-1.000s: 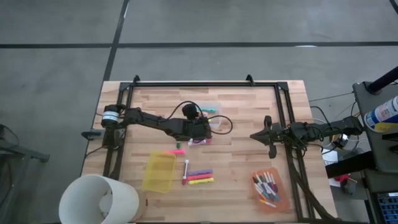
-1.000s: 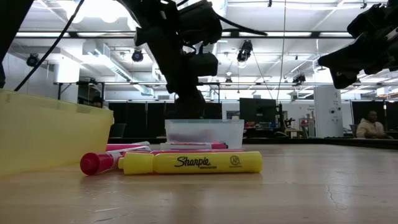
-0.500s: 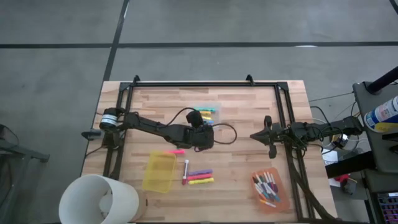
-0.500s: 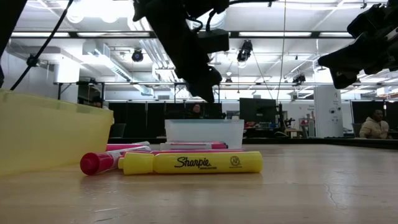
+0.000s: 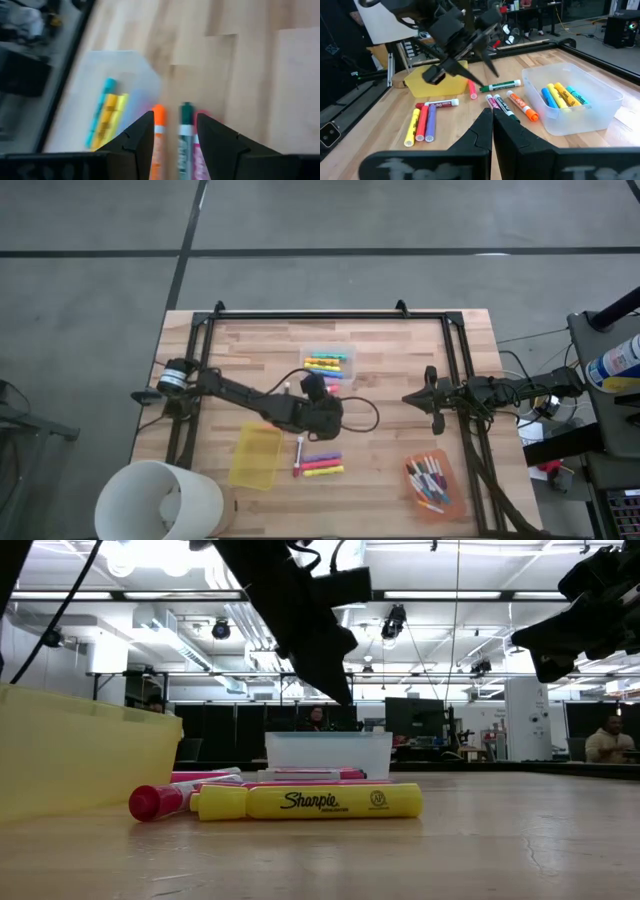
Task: Pick & Place Markers
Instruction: Put the large red highlighter pen into the transparent bin
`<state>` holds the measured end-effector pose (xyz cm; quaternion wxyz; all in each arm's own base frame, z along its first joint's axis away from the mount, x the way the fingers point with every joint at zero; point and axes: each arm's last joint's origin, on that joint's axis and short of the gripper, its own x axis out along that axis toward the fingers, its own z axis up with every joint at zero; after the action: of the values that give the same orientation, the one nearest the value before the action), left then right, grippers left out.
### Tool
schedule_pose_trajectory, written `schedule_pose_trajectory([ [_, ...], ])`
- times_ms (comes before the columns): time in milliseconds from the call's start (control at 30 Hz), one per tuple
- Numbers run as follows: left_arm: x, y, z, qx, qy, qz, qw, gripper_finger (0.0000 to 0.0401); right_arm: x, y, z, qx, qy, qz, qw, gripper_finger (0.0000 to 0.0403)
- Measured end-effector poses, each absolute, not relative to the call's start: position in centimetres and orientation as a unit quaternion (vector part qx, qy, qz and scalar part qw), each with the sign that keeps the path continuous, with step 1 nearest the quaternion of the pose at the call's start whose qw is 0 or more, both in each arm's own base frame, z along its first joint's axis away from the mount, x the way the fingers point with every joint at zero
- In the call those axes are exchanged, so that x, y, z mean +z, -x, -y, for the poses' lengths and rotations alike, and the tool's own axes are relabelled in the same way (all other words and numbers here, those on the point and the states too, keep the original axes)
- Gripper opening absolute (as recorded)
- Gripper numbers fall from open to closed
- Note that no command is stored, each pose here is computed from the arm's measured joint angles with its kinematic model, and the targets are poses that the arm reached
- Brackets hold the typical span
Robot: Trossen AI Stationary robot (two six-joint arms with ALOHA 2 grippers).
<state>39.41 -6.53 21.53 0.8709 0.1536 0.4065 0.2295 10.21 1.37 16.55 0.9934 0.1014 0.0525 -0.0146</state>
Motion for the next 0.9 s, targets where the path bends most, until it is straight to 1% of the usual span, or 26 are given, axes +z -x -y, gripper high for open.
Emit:
schedule_pose_trajectory([
  [167,21.4,-39.4,7.1,0.191,-0.116,-0.415,0.882,0.0149,16.6,-10.2,-1.4,-0.014,-0.101,-0.053,0.993,0.0009],
  [267,21.2,-39.4,7.4,0.152,-0.082,-0.425,0.889,0.0149,16.6,-10.2,-1.4,-0.015,-0.101,-0.053,0.993,0.0009],
  [433,21.0,-39.3,8.2,0.038,0.005,-0.456,0.889,0.0149,16.5,-10.2,-1.4,-0.015,-0.101,-0.053,0.993,0.0009],
  [567,20.9,-39.2,8.8,-0.036,0.082,-0.476,0.875,0.0149,16.5,-10.2,-1.4,-0.015,-0.101,-0.053,0.993,0.0009],
  [700,20.7,-39.0,9.4,-0.069,0.134,-0.490,0.859,0.0149,16.6,-10.2,-1.4,-0.015,-0.101,-0.052,0.993,0.0009],
  [900,20.0,-39.0,10.5,-0.075,0.138,-0.493,0.856,0.0149,16.6,-10.2,-1.4,-0.015,-0.101,-0.053,0.993,0.0009],
])
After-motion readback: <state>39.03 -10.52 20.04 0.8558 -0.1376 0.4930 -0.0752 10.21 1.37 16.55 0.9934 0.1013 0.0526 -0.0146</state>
